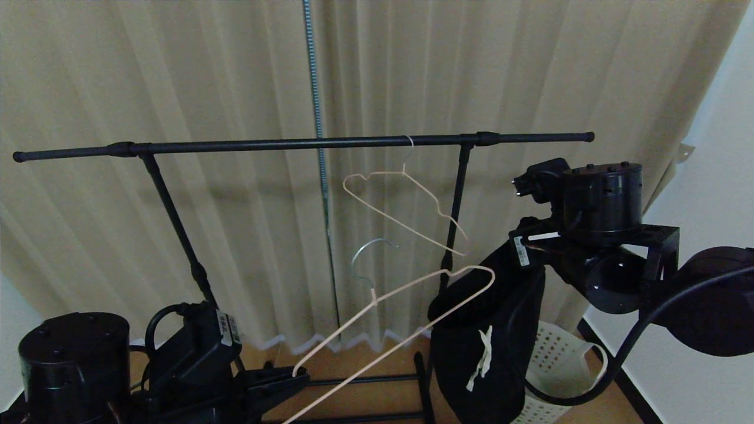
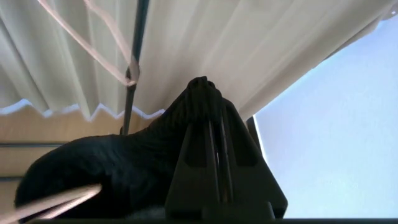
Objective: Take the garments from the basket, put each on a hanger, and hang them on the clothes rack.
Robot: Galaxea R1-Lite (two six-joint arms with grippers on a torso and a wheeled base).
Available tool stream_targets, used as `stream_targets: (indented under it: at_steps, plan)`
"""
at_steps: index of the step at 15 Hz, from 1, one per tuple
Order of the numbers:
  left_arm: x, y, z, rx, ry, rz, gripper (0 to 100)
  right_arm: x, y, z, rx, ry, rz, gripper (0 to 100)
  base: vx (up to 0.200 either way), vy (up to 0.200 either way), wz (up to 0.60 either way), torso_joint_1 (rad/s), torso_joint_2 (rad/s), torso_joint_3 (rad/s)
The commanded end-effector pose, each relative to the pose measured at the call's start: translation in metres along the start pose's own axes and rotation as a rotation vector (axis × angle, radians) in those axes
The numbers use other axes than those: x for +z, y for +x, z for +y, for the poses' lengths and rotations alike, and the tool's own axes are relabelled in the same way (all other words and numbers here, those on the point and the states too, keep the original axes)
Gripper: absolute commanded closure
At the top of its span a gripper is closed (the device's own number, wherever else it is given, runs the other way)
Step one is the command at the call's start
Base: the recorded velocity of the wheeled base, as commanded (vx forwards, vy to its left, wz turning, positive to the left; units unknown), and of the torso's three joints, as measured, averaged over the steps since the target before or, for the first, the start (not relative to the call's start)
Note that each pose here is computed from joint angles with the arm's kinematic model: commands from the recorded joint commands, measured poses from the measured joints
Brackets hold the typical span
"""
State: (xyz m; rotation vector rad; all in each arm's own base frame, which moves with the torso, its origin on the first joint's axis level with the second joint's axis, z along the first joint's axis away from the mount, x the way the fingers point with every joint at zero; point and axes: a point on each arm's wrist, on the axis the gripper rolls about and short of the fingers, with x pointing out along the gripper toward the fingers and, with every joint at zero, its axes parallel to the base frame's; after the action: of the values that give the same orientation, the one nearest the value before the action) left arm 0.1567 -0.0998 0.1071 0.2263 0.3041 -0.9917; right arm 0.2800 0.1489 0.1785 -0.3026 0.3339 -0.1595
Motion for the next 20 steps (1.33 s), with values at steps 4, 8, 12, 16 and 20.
stream_targets:
  at_steps: [4,8,12,16,20]
  plan:
    - [0.001,0.006,0.001,-0.008,-0.002,0.005,100,-0.002,0.004,0.003,0.001,-0.002,0.002,100,0.000,0.000,0.00,0.000,0.00,0.000]
    - [0.002,0.018,0.007,-0.010,-0.009,0.022,100,-0.001,-0.005,0.008,0.024,-0.008,-0.011,100,0.000,0.000,0.00,0.000,0.00,0.000]
    - [0.005,0.027,0.009,-0.018,-0.004,0.020,100,-0.004,-0.011,0.018,0.029,-0.024,-0.012,100,0.000,0.000,0.00,0.000,0.00,0.000]
    - [0.004,0.029,0.010,-0.018,-0.011,0.027,100,-0.004,-0.020,0.028,0.037,-0.035,-0.022,100,0.000,0.000,0.00,0.000,0.00,0.000]
    - [0.007,0.036,0.015,0.057,-0.014,0.039,100,-0.004,-0.034,0.040,0.020,-0.051,-0.040,100,0.000,0.000,0.00,0.000,0.00,0.000]
